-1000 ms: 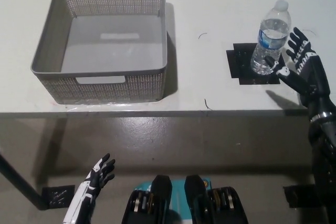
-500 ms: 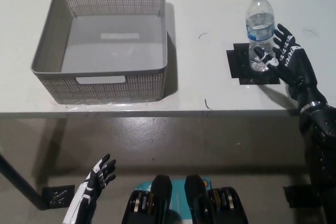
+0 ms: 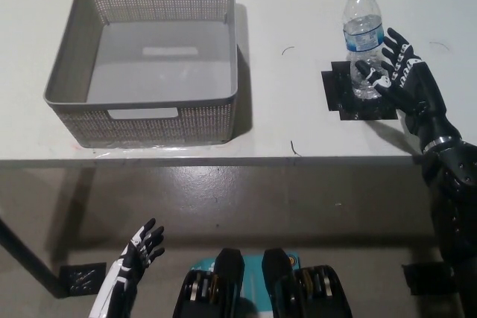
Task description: Use the right hand to pick up a water botttle and place it into a container on the left side
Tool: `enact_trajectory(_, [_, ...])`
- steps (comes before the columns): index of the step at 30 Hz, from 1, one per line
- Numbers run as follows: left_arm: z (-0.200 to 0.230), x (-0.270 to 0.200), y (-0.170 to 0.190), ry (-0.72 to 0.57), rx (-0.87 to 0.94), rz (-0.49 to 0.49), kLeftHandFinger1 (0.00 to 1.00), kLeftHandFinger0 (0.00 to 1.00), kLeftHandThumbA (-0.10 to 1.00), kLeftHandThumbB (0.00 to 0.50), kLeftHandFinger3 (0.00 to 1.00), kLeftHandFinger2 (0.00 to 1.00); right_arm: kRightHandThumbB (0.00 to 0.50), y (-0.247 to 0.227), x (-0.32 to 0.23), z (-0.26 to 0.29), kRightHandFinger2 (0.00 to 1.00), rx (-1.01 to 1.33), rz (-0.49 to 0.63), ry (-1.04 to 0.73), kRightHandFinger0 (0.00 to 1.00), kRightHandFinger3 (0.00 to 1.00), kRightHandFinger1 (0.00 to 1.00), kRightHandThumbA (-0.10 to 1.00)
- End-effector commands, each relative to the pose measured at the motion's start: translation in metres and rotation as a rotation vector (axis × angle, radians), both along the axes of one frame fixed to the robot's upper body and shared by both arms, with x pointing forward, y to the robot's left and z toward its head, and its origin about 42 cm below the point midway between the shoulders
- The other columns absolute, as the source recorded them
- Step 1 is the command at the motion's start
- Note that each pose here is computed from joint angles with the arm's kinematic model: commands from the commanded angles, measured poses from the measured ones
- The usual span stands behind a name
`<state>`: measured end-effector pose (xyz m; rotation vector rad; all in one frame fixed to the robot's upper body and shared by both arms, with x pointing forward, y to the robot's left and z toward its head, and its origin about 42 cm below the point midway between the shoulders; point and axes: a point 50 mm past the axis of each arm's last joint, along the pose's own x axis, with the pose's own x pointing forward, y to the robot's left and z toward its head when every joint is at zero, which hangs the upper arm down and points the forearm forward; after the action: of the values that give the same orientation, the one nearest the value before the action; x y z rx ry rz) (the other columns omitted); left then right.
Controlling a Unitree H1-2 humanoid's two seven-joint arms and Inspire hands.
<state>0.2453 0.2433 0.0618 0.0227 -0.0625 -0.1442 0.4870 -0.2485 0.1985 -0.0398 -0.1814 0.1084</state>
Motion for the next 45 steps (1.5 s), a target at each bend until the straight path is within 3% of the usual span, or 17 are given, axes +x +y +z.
enact_trajectory(1, [0.006, -0.001, 0.000, -0.048, -0.020, -0.009, 1.00, 1.00, 1.00, 0.187, 1.00, 1.00, 0.500, 0.000, 0.013, 0.029, 1.00, -0.004, 0.016, -0.053, 1.00, 1.00, 1.00, 1.00])
enact_trajectory(20, [0.003, -0.005, 0.004, -0.055, -0.025, 0.010, 1.00, 1.00, 1.00, 0.163, 1.00, 1.00, 0.500, 0.001, 0.024, 0.025, 1.00, 0.035, 0.011, -0.055, 1.00, 1.00, 1.00, 1.00])
enact_trajectory(27, [0.003, -0.004, 0.005, -0.056, -0.024, 0.017, 1.00, 1.00, 1.00, 0.183, 1.00, 1.00, 0.496, -0.014, 0.028, 0.020, 1.00, 0.064, -0.004, -0.063, 1.00, 1.00, 1.00, 0.99])
enact_trajectory(43, [0.002, -0.006, 0.004, -0.050, -0.037, 0.025, 1.00, 1.00, 1.00, 0.175, 1.00, 1.00, 0.500, -0.027, 0.022, 0.017, 1.00, 0.077, -0.021, -0.071, 1.00, 1.00, 1.00, 0.99])
enact_trajectory(45, [0.002, -0.006, 0.005, -0.049, -0.034, 0.025, 1.00, 1.00, 1.00, 0.174, 1.00, 1.00, 0.470, -0.028, 0.020, 0.015, 1.00, 0.082, -0.019, -0.069, 1.00, 1.00, 1.00, 0.99])
